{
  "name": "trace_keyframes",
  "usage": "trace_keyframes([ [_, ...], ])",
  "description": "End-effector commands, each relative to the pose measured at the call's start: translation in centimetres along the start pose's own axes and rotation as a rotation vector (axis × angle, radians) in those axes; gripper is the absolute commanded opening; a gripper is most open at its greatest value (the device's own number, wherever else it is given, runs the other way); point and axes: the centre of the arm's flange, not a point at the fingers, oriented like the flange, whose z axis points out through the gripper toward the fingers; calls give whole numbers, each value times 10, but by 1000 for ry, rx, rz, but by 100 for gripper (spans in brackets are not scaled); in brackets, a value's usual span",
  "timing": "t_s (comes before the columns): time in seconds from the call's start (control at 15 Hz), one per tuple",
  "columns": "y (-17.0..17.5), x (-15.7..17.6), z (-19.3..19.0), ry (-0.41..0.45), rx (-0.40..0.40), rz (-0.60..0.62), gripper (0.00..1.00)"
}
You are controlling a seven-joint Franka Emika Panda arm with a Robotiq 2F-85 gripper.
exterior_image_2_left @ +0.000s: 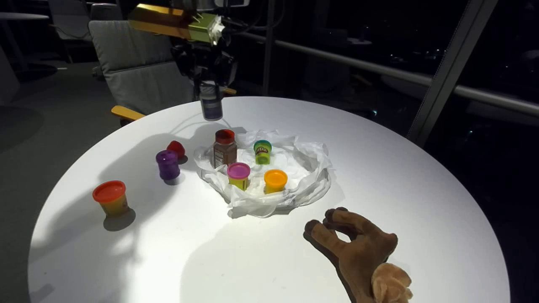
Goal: Put all the contents that are on the table in the white plastic bag
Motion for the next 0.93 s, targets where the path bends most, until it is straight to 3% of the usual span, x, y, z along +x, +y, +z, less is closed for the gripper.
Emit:
trace_keyframes([
  [0.0, 25, 52, 21, 44, 8, 61, 27],
  [0.4, 66, 74, 64, 15, -1, 130, 27],
  [0.87, 82, 59, 97, -46, 21, 166, 27],
])
